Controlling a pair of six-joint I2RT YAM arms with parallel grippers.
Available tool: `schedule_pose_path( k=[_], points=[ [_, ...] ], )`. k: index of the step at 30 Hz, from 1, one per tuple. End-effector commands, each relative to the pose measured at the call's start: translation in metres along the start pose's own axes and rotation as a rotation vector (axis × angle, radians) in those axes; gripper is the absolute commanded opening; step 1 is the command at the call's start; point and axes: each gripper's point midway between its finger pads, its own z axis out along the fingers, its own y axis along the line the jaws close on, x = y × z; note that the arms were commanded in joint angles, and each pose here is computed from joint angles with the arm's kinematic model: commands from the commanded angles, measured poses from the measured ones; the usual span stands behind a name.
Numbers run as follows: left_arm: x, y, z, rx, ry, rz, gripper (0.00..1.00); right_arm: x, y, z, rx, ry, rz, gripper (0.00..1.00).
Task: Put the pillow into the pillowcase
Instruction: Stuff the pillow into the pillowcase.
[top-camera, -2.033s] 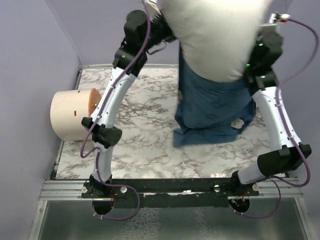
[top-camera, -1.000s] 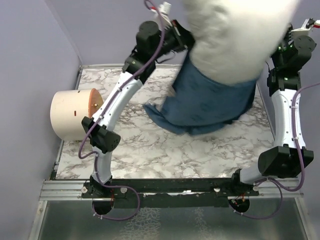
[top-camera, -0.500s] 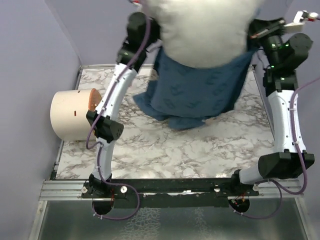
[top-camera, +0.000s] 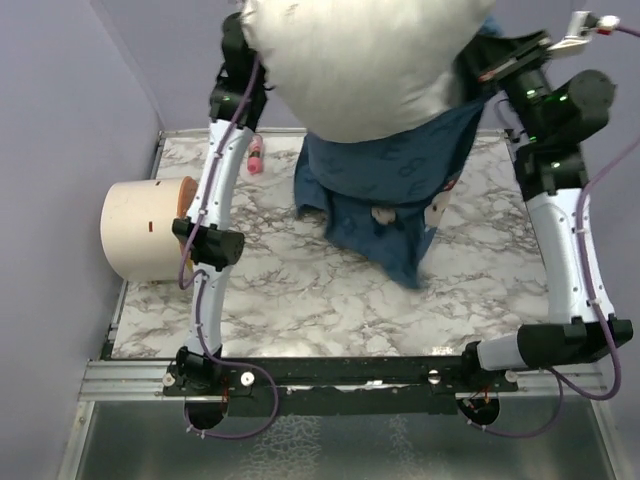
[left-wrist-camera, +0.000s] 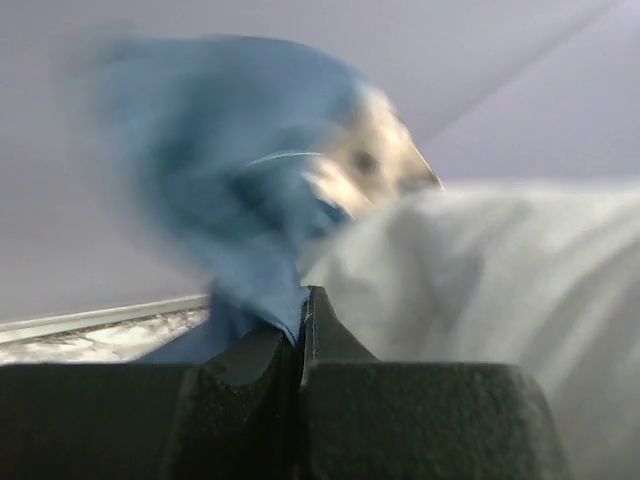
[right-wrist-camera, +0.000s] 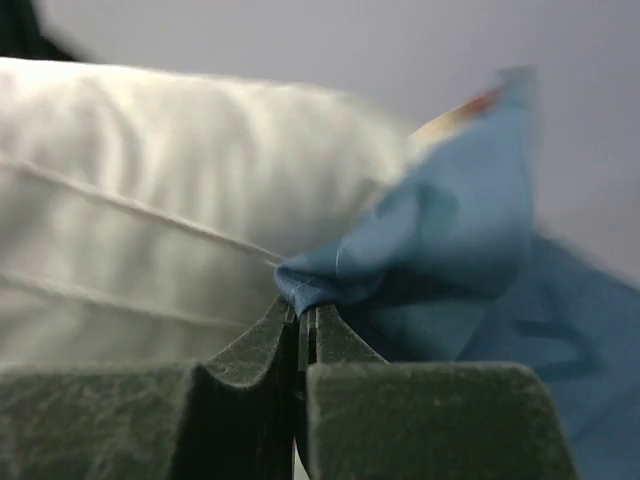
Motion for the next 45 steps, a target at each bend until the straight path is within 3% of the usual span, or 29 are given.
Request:
schedule_pose_path(
  k=[1, 3, 6, 9, 12, 14, 16, 18, 19, 20, 21, 22, 24, 26, 28, 30, 33, 38, 45],
  points=[
    [0.13, -0.268, -0.067, 0.487, 0.149, 0.153, 0.0, -0.127, -0.035, -0.038, 0.038, -0.241, -0.069, 0.01],
    [0.135, -0.282, -0.077, 0.506, 0.101, 0.188, 0.0, -0.117, -0.042, -0.036, 0.014, -0.188, -0.041, 0.01],
    [0.067, -0.216, -0.064, 0.339, -0.06, 0.185, 0.0, -0.058, -0.002, -0.022, -0.093, -0.07, -0.007, 0.01],
    [-0.012, -0.144, -0.034, 0.231, -0.152, 0.076, 0.0, 0.002, 0.064, -0.016, -0.231, 0.015, 0.009, 0.01],
    [-0.031, -0.1, -0.017, 0.222, -0.142, -0.041, 0.0, -0.009, 0.078, -0.014, -0.226, -0.05, -0.013, 0.01],
    [0.011, -0.115, -0.017, 0.228, -0.022, -0.013, 0.0, -0.052, 0.045, -0.013, -0.1, -0.151, -0.097, 0.01],
    [0.071, -0.169, -0.03, 0.291, 0.095, 0.079, 0.0, -0.097, 0.001, -0.023, -0.027, -0.196, -0.072, 0.01],
    [0.109, -0.228, -0.053, 0.395, 0.143, 0.132, 0.0, -0.112, -0.03, -0.028, 0.025, -0.204, -0.038, 0.01],
    [0.116, -0.24, -0.061, 0.428, 0.135, 0.14, 0.0, -0.109, -0.035, -0.029, 0.029, -0.194, -0.031, 0.01],
    [0.124, -0.221, -0.06, 0.385, 0.129, 0.141, 0.0, -0.101, -0.034, -0.03, 0.008, -0.163, -0.02, 0.01],
    [0.09, -0.219, -0.067, 0.363, 0.032, 0.159, 0.0, -0.083, -0.025, -0.029, -0.024, -0.117, -0.01, 0.01],
    [0.06, -0.19, -0.064, 0.292, -0.026, 0.159, 0.0, -0.063, -0.012, -0.027, -0.051, -0.086, -0.012, 0.01],
    [0.006, -0.134, -0.049, 0.237, -0.068, 0.066, 0.0, -0.022, 0.025, -0.025, -0.11, -0.037, -0.034, 0.01],
    [-0.018, -0.112, -0.035, 0.217, -0.081, 0.036, 0.0, -0.002, 0.053, -0.027, -0.165, -0.012, -0.026, 0.01],
    [0.0, -0.124, -0.026, 0.271, -0.025, 0.02, 0.0, -0.008, 0.053, -0.029, -0.139, -0.047, -0.051, 0.01],
    [0.041, -0.15, -0.027, 0.308, 0.061, 0.043, 0.0, -0.029, 0.034, -0.028, -0.04, -0.123, -0.103, 0.01],
    [0.075, -0.172, -0.035, 0.347, 0.125, 0.068, 0.0, -0.042, 0.021, -0.029, -0.028, -0.136, -0.098, 0.01],
    [0.025, -0.17, -0.07, 0.324, -0.005, 0.075, 0.0, -0.038, 0.038, -0.035, -0.089, -0.103, -0.087, 0.01],
    [-0.027, -0.245, -0.126, 0.463, -0.126, 0.107, 0.0, -0.032, 0.111, -0.071, -0.282, -0.045, 0.036, 0.01]
  ],
)
